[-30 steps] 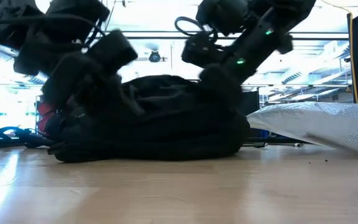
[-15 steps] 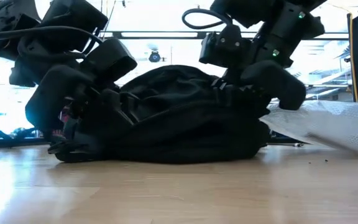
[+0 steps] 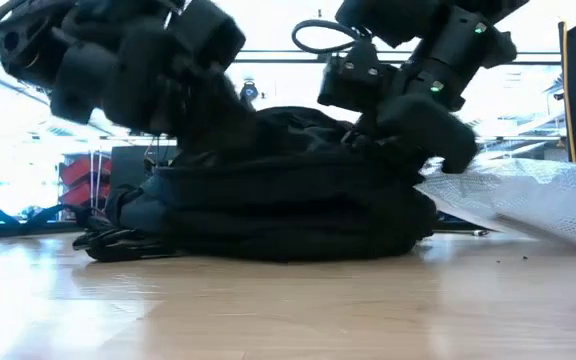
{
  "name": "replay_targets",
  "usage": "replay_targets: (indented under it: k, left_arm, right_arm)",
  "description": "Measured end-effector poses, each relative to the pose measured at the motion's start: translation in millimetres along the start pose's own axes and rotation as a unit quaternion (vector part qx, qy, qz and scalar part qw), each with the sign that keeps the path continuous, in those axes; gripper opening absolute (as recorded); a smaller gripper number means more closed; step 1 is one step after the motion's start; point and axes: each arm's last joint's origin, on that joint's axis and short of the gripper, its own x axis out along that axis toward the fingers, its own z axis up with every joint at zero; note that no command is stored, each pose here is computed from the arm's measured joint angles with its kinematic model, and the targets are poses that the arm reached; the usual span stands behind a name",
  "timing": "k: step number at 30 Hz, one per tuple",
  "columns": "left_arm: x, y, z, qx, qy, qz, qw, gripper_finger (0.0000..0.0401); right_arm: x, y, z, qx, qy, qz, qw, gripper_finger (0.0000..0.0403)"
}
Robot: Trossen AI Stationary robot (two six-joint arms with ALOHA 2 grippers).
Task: Unpack backpack
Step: Remove the smartphone from the backpack
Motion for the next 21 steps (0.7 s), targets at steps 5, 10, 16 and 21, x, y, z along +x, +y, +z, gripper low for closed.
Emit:
replay_targets:
  k: [5,10,16,21]
  left_arm:
    - [5,-5,11,-0.002,-0.014,-0.061,0.998,0.0098]
    - [7,-4,-2,-0.021,0.047,-0.033,0.998,0.0098]
    - [20,-8,-33,-0.07,0.093,-0.053,0.992,0.0098]
    - [27,-14,-55,-0.098,0.118,-0.058,0.986,0.0098]
  right_arm:
    - [4,-19,8,0.047,-0.034,-0.047,0.997,0.0107]
    - [6,-32,11,0.07,-0.044,-0.055,0.995,0.0102]
    - [8,-43,9,0.063,-0.028,-0.065,0.996,0.0104]
    - [1,-46,2,0.025,0.019,-0.052,0.998,0.0102]
